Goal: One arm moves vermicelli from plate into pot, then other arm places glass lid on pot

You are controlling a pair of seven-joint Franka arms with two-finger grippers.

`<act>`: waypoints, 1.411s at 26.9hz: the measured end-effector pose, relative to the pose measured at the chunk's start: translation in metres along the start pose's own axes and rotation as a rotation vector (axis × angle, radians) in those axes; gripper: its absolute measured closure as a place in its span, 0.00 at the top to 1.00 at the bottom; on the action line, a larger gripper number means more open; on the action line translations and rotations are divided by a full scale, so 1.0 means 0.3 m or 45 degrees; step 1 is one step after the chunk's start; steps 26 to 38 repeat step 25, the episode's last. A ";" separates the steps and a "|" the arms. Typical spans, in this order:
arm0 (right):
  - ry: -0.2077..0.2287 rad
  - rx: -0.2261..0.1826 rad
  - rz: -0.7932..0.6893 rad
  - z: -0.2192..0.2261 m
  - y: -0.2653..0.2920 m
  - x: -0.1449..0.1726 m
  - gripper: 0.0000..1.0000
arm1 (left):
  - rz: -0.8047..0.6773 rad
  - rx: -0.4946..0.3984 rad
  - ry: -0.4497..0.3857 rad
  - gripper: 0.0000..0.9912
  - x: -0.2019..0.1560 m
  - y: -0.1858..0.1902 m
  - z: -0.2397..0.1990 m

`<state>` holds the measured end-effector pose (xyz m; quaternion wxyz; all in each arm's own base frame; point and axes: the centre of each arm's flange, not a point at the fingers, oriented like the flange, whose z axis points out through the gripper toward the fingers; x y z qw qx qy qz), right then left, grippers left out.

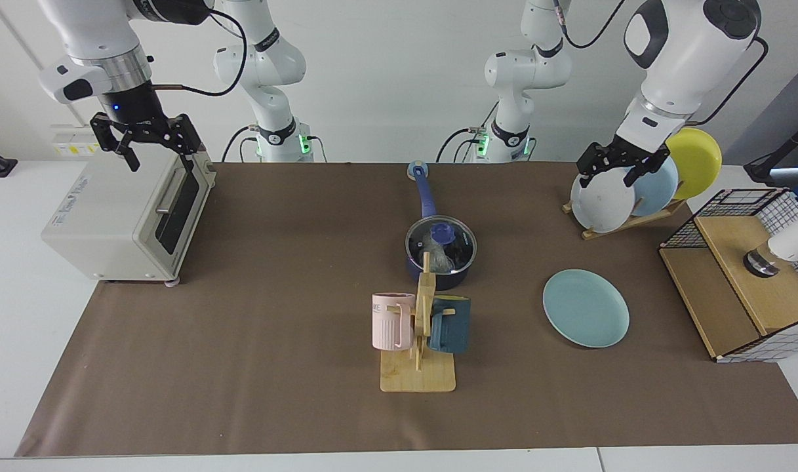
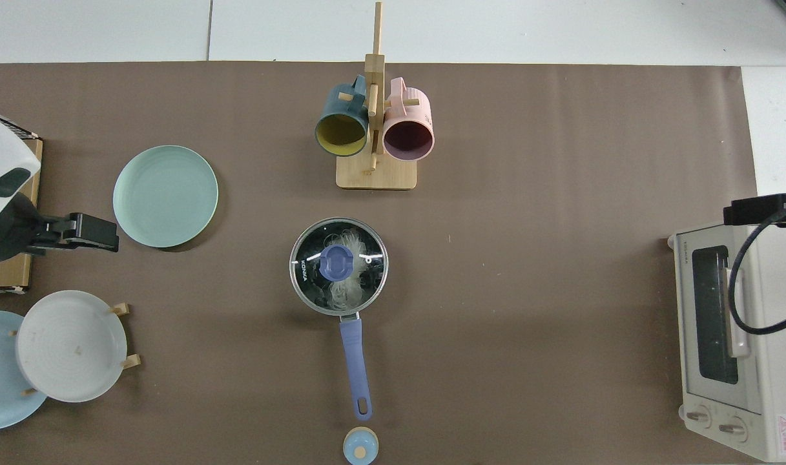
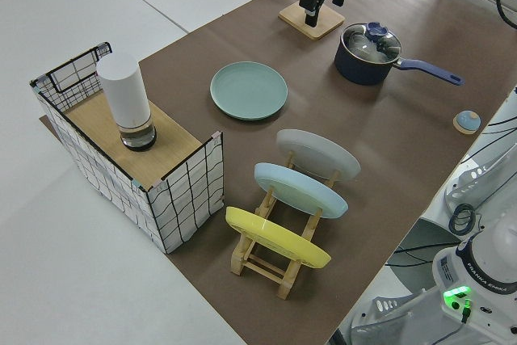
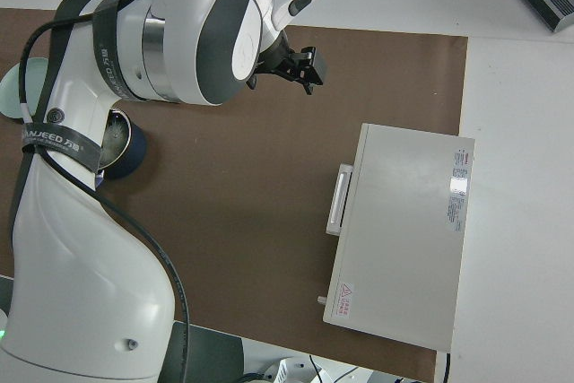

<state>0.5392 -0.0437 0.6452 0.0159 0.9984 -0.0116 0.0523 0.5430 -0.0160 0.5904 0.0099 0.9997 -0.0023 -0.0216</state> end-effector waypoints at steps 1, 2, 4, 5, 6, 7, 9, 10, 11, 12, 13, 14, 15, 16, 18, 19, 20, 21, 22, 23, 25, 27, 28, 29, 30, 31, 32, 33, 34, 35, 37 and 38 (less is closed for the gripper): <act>-0.002 0.000 -0.001 0.000 -0.001 -0.001 1.00 | 0.000 0.000 0.000 1.00 0.000 0.000 0.000; -0.006 0.001 -0.001 0.000 -0.002 -0.002 1.00 | 0.000 0.000 0.000 1.00 0.000 0.000 0.000; -0.019 0.002 -0.002 0.002 -0.004 -0.005 1.00 | 0.000 0.000 0.000 1.00 0.000 0.000 0.000; -0.028 0.003 -0.003 0.003 -0.005 -0.008 1.00 | 0.000 0.000 0.000 1.00 0.000 0.000 0.000; -0.039 0.004 -0.003 0.005 -0.006 -0.011 1.00 | 0.000 0.000 0.000 1.00 0.000 0.000 0.000; -0.049 0.004 -0.004 0.006 -0.007 -0.014 1.00 | 0.000 0.000 0.000 1.00 0.000 0.000 0.000; -0.064 0.005 -0.004 0.008 -0.008 -0.017 1.00 | 0.000 0.000 0.000 1.00 0.000 0.000 0.000; -0.069 0.005 -0.005 0.010 -0.009 -0.016 1.00 | 0.000 0.000 0.000 1.00 0.000 0.000 0.000; -0.075 0.005 -0.006 0.014 -0.011 -0.014 1.00 | 0.000 0.000 0.000 1.00 0.000 0.000 0.000; -0.082 0.005 -0.008 0.018 -0.014 -0.011 1.00 | 0.000 0.000 0.000 1.00 0.000 0.000 0.000; -0.089 0.005 -0.011 0.023 -0.018 -0.006 1.00 | 0.000 0.000 0.000 1.00 0.000 0.000 0.000; -0.094 0.004 -0.013 0.028 -0.023 0.002 1.00 | 0.000 0.000 0.000 1.00 0.000 0.000 0.000; -0.097 0.003 -0.016 0.035 -0.026 0.011 1.00 | 0.000 0.000 0.000 1.00 0.000 0.000 0.000; -0.102 0.003 -0.018 0.042 -0.030 0.020 1.00 | 0.000 0.000 0.000 1.00 0.000 0.000 0.000; -0.114 0.001 -0.022 0.065 -0.036 0.039 1.00 | 0.000 0.000 0.000 1.00 0.000 0.000 0.000; -0.122 0.001 -0.023 0.079 -0.038 0.049 1.00 | 0.000 0.000 0.000 1.00 0.000 0.000 0.000; -0.131 0.000 -0.023 0.094 -0.040 0.058 1.00 | 0.000 0.000 0.000 1.00 0.000 0.000 0.000; -0.140 0.000 -0.024 0.109 -0.041 0.066 1.00 | 0.000 0.000 0.000 1.00 0.000 0.000 0.000; -0.150 0.000 -0.024 0.125 -0.042 0.073 1.00 | 0.000 0.000 0.000 1.00 0.000 0.000 0.000; -0.158 0.003 -0.024 0.139 -0.044 0.080 1.00 | 0.000 0.000 0.000 1.00 0.000 0.000 0.000; -0.170 0.019 -0.023 0.161 -0.050 0.092 1.00 | 0.000 0.000 0.000 1.00 0.000 0.000 0.000; -0.170 0.019 -0.023 0.161 -0.050 0.092 1.00 | 0.000 0.000 0.000 1.00 0.000 0.000 0.000; -0.170 0.019 -0.023 0.161 -0.050 0.092 1.00 | 0.000 0.000 0.000 1.00 0.000 0.000 0.000; -0.170 0.019 -0.023 0.161 -0.050 0.092 1.00 | 0.000 0.000 0.000 1.00 0.000 0.000 0.000; -0.170 0.019 -0.023 0.161 -0.050 0.092 1.00 | 0.000 0.000 0.000 1.00 0.000 0.000 0.000; -0.170 0.019 -0.023 0.161 -0.050 0.092 1.00 | 0.000 0.000 0.000 1.00 0.000 0.000 0.000; -0.170 0.019 -0.023 0.161 -0.050 0.092 1.00 | 0.000 0.000 0.000 1.00 0.000 0.000 0.000; -0.170 0.019 -0.023 0.161 -0.050 0.092 1.00 | 0.000 0.000 0.000 1.00 0.000 0.000 0.000; -0.170 0.019 -0.023 0.161 -0.050 0.092 1.00 | 0.000 0.000 0.000 1.00 0.000 0.000 0.000; -0.170 0.019 -0.023 0.161 -0.050 0.092 1.00 | 0.000 0.000 0.000 1.00 0.000 0.000 0.000; -0.170 0.019 -0.023 0.161 -0.050 0.092 1.00 | 0.000 0.000 0.000 1.00 0.000 0.000 0.000; -0.170 0.019 -0.023 0.161 -0.050 0.092 1.00 | 0.000 0.000 0.000 1.00 0.000 0.000 0.000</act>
